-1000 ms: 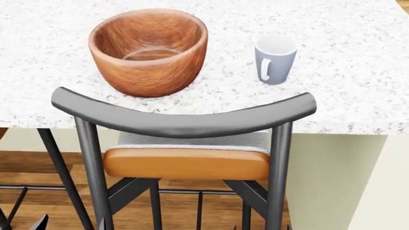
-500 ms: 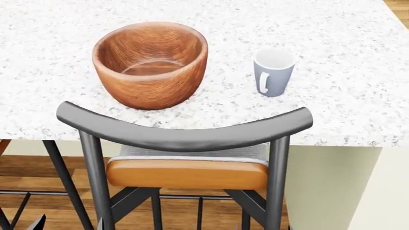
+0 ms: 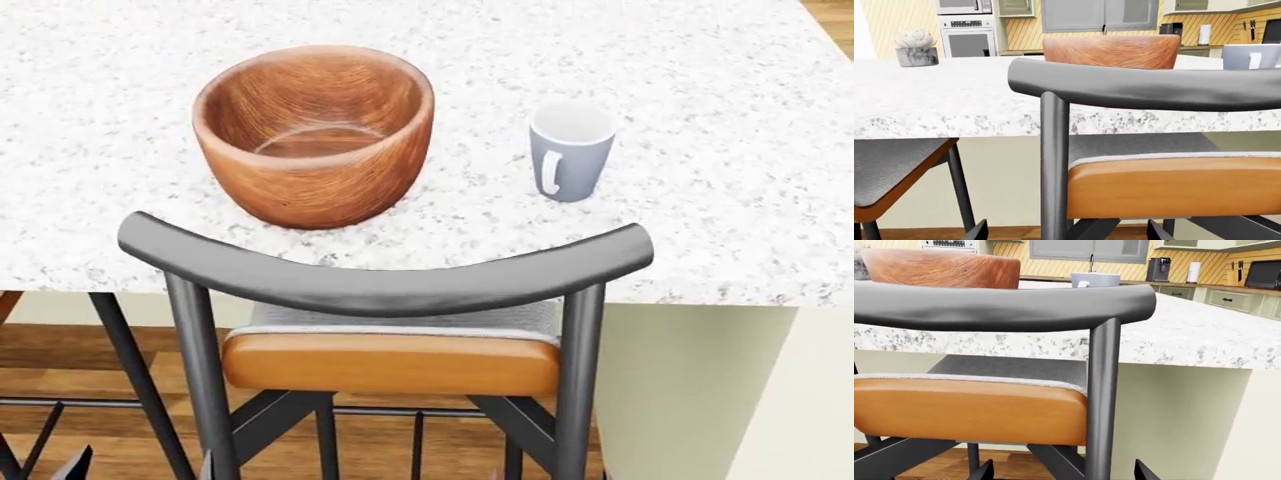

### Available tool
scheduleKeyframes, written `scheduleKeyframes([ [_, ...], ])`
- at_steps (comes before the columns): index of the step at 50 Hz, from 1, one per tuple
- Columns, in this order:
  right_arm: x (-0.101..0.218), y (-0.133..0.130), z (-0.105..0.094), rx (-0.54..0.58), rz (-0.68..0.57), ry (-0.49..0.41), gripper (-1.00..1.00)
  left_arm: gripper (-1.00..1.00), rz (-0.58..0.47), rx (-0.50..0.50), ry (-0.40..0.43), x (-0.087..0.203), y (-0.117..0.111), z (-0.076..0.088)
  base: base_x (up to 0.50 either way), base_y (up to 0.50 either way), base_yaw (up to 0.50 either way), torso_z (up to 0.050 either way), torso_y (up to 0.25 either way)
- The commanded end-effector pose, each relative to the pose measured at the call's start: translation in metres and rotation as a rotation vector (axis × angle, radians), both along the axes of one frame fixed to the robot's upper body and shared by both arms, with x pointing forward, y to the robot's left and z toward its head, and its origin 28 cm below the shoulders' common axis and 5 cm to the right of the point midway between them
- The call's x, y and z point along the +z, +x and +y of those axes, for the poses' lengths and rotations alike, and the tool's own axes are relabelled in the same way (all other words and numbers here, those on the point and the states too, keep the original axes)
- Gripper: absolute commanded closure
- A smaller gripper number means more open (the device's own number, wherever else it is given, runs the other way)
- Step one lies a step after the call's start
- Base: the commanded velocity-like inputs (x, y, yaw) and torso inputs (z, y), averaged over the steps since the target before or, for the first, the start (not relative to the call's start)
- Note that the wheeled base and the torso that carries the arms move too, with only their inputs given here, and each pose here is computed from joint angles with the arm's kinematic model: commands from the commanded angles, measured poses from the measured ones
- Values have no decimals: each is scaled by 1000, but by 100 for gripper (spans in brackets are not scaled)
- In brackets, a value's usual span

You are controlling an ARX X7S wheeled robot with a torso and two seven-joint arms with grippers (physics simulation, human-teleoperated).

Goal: Place the cup inside the bowl on the dining table and move the bowl to any counter.

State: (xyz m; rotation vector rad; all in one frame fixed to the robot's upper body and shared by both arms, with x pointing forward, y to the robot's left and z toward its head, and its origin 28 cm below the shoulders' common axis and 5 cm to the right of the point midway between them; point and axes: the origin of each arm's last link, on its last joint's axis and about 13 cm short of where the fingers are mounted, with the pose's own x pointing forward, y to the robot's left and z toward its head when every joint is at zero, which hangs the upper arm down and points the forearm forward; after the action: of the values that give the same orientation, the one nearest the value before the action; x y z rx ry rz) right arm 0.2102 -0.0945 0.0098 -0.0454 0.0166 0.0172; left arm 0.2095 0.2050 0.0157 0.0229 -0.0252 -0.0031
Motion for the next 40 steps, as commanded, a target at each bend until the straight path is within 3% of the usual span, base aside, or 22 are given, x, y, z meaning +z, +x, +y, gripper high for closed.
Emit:
scheduleKeyframes([
  [1, 3, 0, 0, -15, -2, -7, -100, -100, 6, 20, -29, 1, 0, 2, 0, 0, 0, 0, 0],
  [4, 10, -1, 1, -16, -15, -8, -100, -100, 40, 19, -28, 3, -1, 3, 0, 0, 0, 0, 0],
  [6, 16, 0, 0, -14, -23, 42, -100, -100, 44, 7, -37, 7, -2, 3, 0, 0, 0, 0, 0],
  [8, 22, 2, -2, -29, -41, -26, -100, -100, 52, 3, -26, 13, 1, 1, 0, 0, 0, 0, 0],
  [11, 36, 4, -7, -29, -62, -4, -100, -100, 47, -3, -5, 27, 5, 2, 0, 0, 0, 0, 0],
  [13, 58, 4, -9, -11, -95, -2, -100, -100, 56, -21, -29, 40, 7, 3, 0, 0, 0, 0, 0],
  [15, 72, 5, -11, 36, -93, -85, -100, -100, 46, -45, -46, 54, 7, 5, 0, 0, 0, 0, 0],
  [17, 90, 5, -17, 18, -129, -41, -100, -100, 31, -54, -42, 73, 11, 8, 0, 0, 0, 0, 0],
  [23, 140, -7, -27, 14, -207, -45, -100, -100, -3, -58, -27, 122, 16, 17, 0, 0, 0, 0, 0],
  [30, 188, -5, -44, 17, -243, -28, -100, -100, -15, -93, 8, 169, 17, 28, 0, 0, 0, 0, 0],
  [32, 206, -4, -51, 55, -244, -73, -100, -100, -6, -98, 30, 186, 21, 38, 0, 0, 0, 0, 0],
  [40, 249, -2, -79, 10, -237, -61, -100, -100, 3, -66, 106, 241, 32, 66, 0, 0, 0, 0, 0],
])
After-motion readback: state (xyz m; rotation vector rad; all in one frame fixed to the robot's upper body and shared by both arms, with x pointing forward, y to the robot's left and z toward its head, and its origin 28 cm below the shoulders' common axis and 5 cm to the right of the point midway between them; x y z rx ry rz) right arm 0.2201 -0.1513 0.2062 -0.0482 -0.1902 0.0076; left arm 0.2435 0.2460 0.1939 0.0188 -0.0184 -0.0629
